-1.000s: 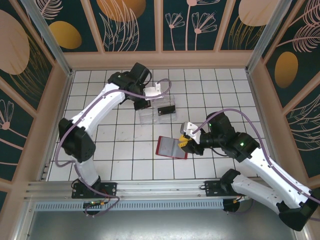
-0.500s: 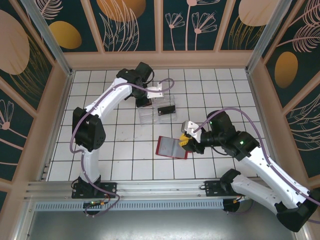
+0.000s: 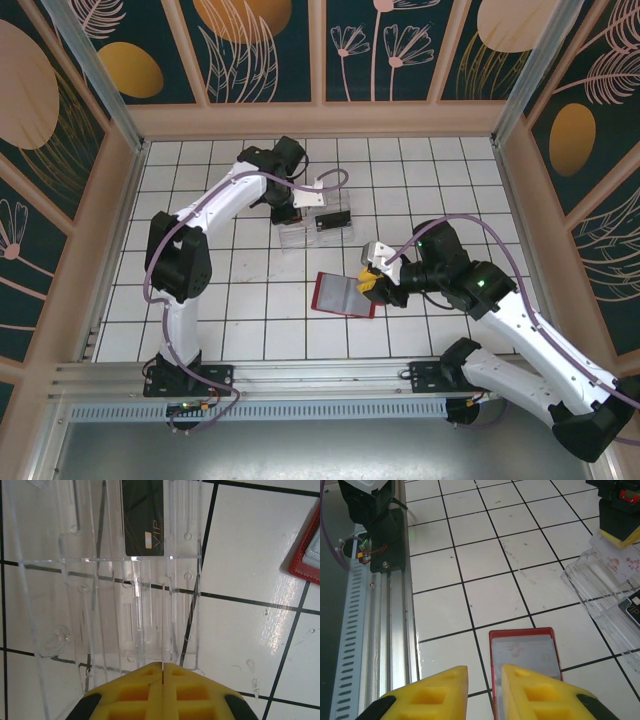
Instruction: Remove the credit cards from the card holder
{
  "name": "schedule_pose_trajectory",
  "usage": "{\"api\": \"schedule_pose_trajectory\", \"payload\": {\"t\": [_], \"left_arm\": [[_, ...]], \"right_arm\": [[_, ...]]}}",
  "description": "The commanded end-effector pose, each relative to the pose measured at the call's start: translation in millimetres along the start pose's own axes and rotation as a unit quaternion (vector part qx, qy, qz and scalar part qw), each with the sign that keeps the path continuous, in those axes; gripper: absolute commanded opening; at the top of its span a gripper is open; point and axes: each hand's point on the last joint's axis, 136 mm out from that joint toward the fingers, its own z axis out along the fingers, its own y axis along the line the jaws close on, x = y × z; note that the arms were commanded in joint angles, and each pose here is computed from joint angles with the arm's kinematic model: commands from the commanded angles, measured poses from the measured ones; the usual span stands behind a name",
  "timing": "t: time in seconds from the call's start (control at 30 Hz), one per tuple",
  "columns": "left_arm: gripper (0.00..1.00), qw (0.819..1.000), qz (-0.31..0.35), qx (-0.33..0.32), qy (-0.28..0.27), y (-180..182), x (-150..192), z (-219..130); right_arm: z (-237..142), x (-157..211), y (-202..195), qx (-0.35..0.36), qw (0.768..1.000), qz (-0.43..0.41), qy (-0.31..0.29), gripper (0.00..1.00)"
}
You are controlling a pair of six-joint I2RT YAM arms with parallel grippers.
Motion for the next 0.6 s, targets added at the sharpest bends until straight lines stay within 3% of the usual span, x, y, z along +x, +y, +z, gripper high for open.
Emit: {"api": "schedule_pose_trajectory", "payload": {"t": [0.0, 0.57], "left_arm": [[0.00, 1.000, 0.014, 0.004, 0.002, 2, 2, 11], [0.00, 1.000, 0.018, 0.015, -0.011, 9, -9, 23]], "right_arm": [[2, 7, 5, -0.015, 1.000, -0.001, 0.005, 0.25], [2, 9, 7, -0.019, 1.000, -0.001, 0.005, 0.25]]}}
